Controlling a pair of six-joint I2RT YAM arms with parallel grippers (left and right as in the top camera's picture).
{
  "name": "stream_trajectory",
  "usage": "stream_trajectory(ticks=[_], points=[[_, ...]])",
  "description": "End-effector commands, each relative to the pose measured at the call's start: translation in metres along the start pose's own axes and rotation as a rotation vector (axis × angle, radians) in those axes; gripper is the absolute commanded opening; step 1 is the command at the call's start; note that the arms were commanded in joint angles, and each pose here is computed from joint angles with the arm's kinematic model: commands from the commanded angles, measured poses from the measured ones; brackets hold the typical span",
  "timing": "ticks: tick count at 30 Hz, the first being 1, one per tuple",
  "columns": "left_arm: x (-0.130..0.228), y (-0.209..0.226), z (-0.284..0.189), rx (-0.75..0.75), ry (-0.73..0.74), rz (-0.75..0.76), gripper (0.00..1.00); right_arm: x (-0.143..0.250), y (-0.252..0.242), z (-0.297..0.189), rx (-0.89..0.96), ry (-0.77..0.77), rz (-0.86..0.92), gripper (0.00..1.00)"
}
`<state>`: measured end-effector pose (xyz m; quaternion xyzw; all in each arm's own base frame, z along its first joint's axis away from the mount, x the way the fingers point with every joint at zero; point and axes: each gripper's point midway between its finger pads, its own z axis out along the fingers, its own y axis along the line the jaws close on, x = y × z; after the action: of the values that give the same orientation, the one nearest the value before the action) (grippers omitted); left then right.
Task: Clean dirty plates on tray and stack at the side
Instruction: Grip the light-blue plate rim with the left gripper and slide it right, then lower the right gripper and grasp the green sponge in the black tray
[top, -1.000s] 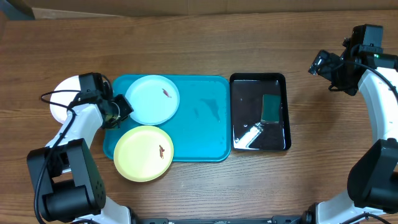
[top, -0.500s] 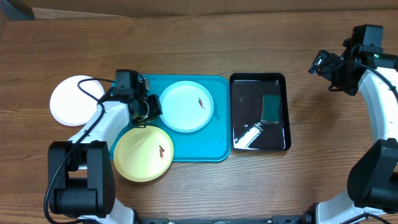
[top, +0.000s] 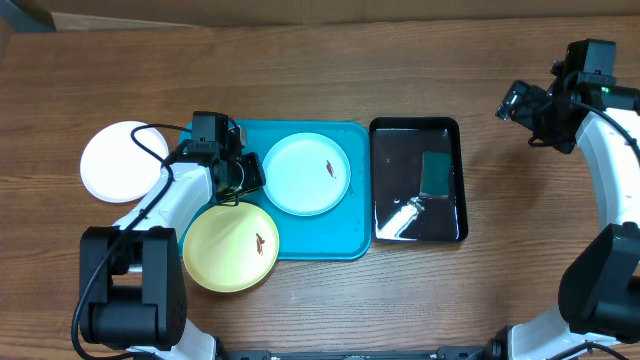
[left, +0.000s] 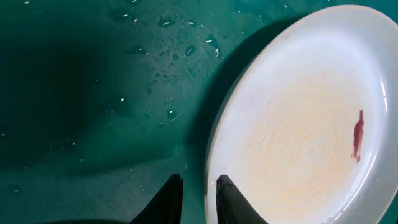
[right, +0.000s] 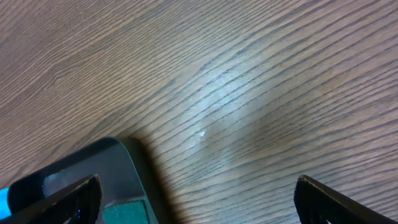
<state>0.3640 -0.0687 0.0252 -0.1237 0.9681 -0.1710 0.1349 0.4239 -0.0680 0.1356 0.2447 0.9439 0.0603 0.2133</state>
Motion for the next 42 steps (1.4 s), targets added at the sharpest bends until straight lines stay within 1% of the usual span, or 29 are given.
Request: stream_trajectory(ticks=[1, 6, 12, 14, 16, 18, 20, 21, 23, 25, 30, 34, 38, 42], points=[[0.005, -0.002, 0.006, -0.039, 0.008, 0.044, 0.22, -0.006, 0.001, -0.006, -0.006, -0.024, 0.004, 1.00], [0.006, -0.007, 0.008, -0.049, -0.001, 0.069, 0.24, -0.006, 0.001, -0.006, -0.006, -0.024, 0.004, 1.00], [0.006, -0.005, 0.008, -0.060, 0.000, 0.067, 0.22, -0.006, 0.002, -0.006, -0.008, -0.023, 0.004, 1.00], [0.006, -0.005, 0.008, -0.061, -0.002, 0.067, 0.21, 0.003, 0.011, -0.006, -0.064, 0.017, 0.004, 1.00], [0.006, -0.005, 0.008, -0.061, -0.003, 0.064, 0.19, 0.022, 0.020, -0.008, -0.125, 0.106, 0.006, 1.00], [0.006, -0.005, 0.008, -0.062, -0.003, 0.064, 0.18, 0.023, 0.028, -0.010, -0.170, 0.115, 0.006, 1.00], [0.006, -0.004, 0.008, -0.065, -0.004, 0.063, 0.18, 0.032, 0.037, -0.012, -0.209, 0.153, 0.003, 0.87], [0.006, -0.004, 0.008, -0.066, -0.003, 0.063, 0.19, 0.038, 0.040, -0.012, -0.205, 0.171, -0.007, 0.84], [0.006, -0.004, 0.008, -0.066, -0.002, 0.062, 0.21, 0.052, 0.048, -0.012, -0.206, 0.205, -0.087, 0.78], [0.006, -0.003, 0.008, -0.070, -0.002, 0.055, 0.22, 0.069, 0.061, -0.013, -0.208, 0.247, -0.175, 0.77], [0.007, -0.003, 0.008, -0.071, 0.003, 0.054, 0.24, 0.108, 0.066, -0.012, -0.035, 0.317, -0.272, 0.77], [0.007, -0.003, 0.008, -0.071, 0.002, 0.054, 0.24, 0.135, 0.079, -0.007, 0.018, 0.339, -0.350, 0.77], [0.007, -0.003, 0.008, -0.071, 0.002, 0.054, 0.24, 0.151, 0.071, 0.003, 0.153, 0.310, -0.348, 0.77], [0.007, -0.003, 0.008, -0.071, 0.002, 0.054, 0.24, 0.159, 0.074, 0.020, 0.160, 0.270, -0.385, 0.77]])
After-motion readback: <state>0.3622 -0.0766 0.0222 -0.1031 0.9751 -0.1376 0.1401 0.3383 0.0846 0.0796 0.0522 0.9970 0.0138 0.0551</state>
